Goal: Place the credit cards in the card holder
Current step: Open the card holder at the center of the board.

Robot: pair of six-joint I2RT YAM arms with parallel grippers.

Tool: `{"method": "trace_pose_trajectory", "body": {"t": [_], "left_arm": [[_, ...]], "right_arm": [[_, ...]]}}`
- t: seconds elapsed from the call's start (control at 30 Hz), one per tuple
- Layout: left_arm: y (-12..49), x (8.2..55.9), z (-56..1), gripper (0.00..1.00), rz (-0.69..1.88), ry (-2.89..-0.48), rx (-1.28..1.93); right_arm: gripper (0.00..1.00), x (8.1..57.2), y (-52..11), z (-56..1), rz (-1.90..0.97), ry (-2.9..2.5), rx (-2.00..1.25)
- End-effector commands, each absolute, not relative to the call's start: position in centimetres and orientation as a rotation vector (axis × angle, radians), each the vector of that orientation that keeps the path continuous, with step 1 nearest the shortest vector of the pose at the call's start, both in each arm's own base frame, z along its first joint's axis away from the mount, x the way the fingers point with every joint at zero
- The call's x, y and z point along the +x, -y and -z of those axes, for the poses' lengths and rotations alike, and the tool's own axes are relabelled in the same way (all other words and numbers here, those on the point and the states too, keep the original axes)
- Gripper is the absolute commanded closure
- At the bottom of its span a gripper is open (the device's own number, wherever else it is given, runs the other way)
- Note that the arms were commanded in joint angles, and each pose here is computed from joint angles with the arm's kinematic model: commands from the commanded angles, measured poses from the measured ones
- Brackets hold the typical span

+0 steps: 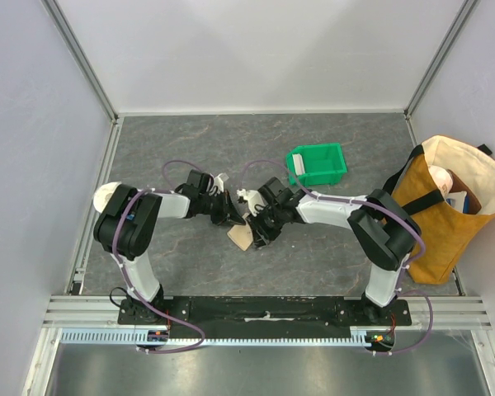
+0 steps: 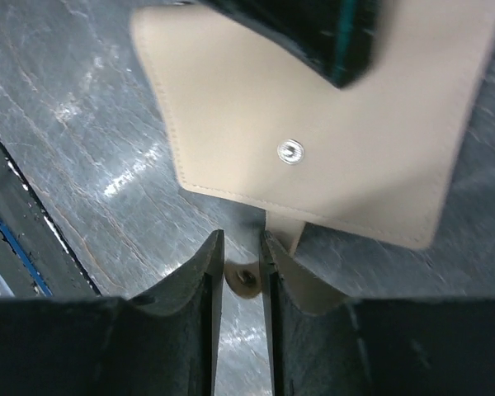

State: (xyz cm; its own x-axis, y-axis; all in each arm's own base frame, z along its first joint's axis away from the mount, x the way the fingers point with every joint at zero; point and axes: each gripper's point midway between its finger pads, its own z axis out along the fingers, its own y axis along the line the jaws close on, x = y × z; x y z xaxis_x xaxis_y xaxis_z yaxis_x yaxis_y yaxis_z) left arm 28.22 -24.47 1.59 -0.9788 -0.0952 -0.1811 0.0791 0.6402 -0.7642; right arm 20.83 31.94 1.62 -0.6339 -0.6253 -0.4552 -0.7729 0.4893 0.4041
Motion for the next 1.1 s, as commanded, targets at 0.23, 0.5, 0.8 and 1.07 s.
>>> {"method": "trace_pose_trajectory", "body": {"t": [0.23, 0.5, 0.8, 1.07], "left_arm": [[22.0, 28.4, 0.3, 0.98, 1.074, -2.640, -0.029], [22.3, 26.3, -1.6, 0.68, 1.095, -2.596, -0.087], [21.3, 26.3, -3.8, 0.38, 0.883, -2.543, -0.097], [22.0, 29.1, -6.4, 0.29, 0.843, -2.487, -0.015]], "right_arm": [[0.55, 17.7, -23.1, 1.1, -0.520, -2.900, -1.025], [0.57, 22.3, -24.0, 0.7, -0.407, -2.866, -0.737], [0.61, 24.9, -25.0, -0.4, -0.454, -2.768, -0.685], [0.52, 29.1, -26.4, -5.2, -0.636, -2.622, -0.491]]}}
